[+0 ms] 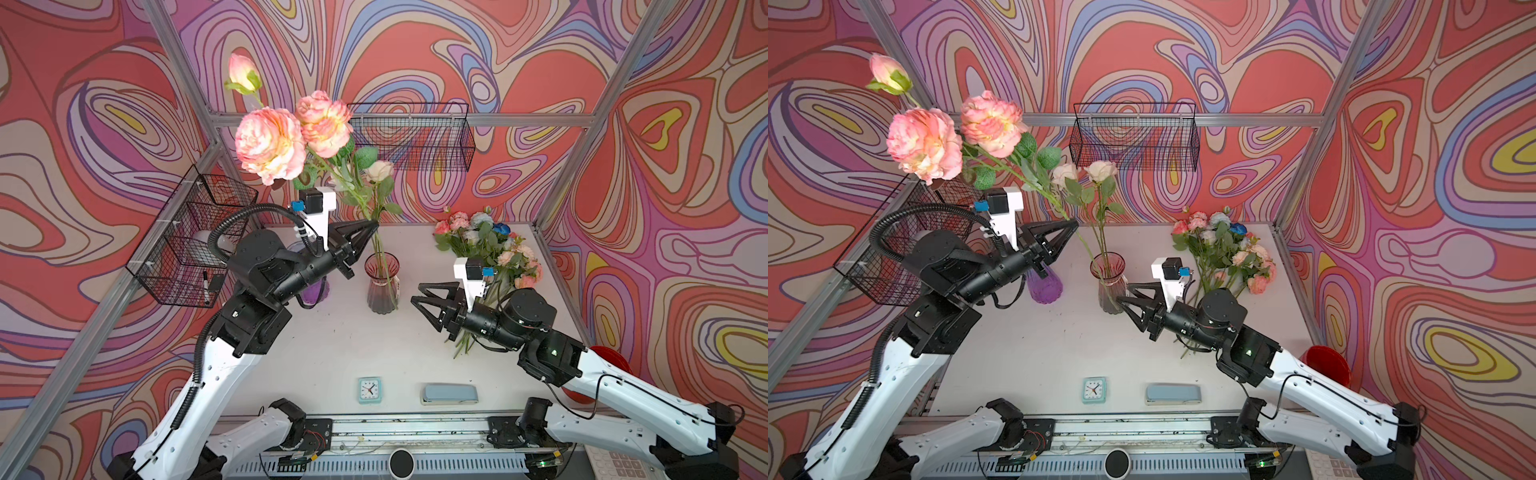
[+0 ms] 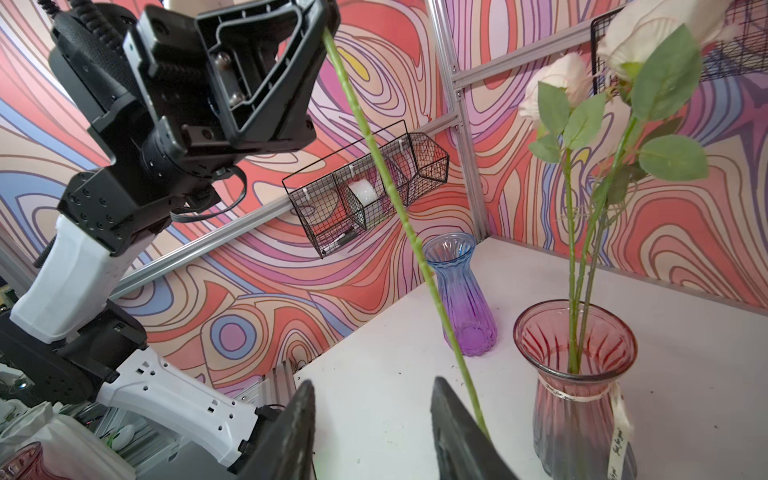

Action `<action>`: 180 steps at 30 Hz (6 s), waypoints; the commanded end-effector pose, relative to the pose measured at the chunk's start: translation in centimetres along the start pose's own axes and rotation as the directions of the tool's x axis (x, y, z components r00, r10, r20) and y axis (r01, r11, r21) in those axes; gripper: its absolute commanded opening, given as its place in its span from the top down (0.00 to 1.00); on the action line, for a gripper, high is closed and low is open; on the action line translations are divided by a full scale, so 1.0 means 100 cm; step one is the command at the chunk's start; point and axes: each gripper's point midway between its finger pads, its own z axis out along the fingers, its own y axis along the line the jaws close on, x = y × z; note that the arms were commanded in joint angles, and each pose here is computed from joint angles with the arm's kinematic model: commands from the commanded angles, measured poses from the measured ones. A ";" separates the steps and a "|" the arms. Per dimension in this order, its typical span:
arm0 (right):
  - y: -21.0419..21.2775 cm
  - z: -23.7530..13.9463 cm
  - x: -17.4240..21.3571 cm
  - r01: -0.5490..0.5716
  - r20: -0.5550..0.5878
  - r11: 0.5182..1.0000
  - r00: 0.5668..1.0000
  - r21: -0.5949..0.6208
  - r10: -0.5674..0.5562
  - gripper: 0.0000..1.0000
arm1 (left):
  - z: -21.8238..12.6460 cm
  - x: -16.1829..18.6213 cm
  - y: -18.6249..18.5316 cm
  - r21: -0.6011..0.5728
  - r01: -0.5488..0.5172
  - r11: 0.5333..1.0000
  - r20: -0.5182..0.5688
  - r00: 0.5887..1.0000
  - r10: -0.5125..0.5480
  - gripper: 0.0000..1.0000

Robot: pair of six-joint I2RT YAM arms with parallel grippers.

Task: Arrange the flowers into the vase
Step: 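Lower the pink rose stem into the pink vase and open the left gripper, then close the right gripper on a stem in the bouquet, then lift the blue rose up with the right gripper while the left gripper reaches in, then close the left gripper on the blue rose stem while the right gripper releases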

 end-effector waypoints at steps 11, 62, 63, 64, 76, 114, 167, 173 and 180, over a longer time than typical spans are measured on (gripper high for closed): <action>-0.011 -0.013 0.004 0.037 -0.025 0.996 0.999 0.077 -0.035 0.54 | 0.073 -0.022 0.065 -0.189 -0.205 0.960 -0.024 0.979 0.204 1.00; -0.281 -0.071 0.157 -0.242 -0.030 0.426 0.841 0.872 0.540 0.45 | -0.072 0.218 0.065 -0.340 0.511 0.789 -0.143 0.802 -0.580 0.00; -0.288 -0.076 0.159 -0.243 -0.019 0.404 0.838 0.882 0.546 0.45 | -0.074 0.223 0.064 -0.343 0.516 0.785 -0.147 0.796 -0.587 0.00; -0.296 -0.083 0.162 -0.243 -0.007 0.377 0.832 0.894 0.554 0.45 | -0.076 0.228 0.064 -0.347 0.523 0.779 -0.152 0.788 -0.596 0.01; -0.353 -0.153 0.195 -0.316 0.164 0.144 0.767 0.938 0.621 0.49 | -0.088 0.282 0.071 -0.419 0.548 0.724 -0.208 0.718 -0.664 0.01; -0.471 -0.154 0.200 -0.227 0.167 0.004 0.729 0.974 0.663 0.87 | -0.089 0.285 0.072 -0.431 0.534 0.728 -0.224 0.718 -0.659 0.00; -0.003 -0.004 -0.009 -0.073 -0.037 0.995 0.997 -0.064 0.070 1.00 | -0.061 0.105 -0.042 0.258 0.417 0.871 -0.197 0.906 -0.375 0.12; 0.047 0.040 0.025 -0.030 -0.122 0.985 0.993 -0.171 0.009 1.00 | -0.059 0.099 -0.047 0.296 0.405 0.865 -0.192 0.913 -0.361 0.27; 0.052 0.058 0.032 -0.069 -0.120 0.979 0.992 -0.193 0.046 1.00 | -0.063 0.103 -0.048 0.296 0.392 0.871 -0.189 0.918 -0.348 0.64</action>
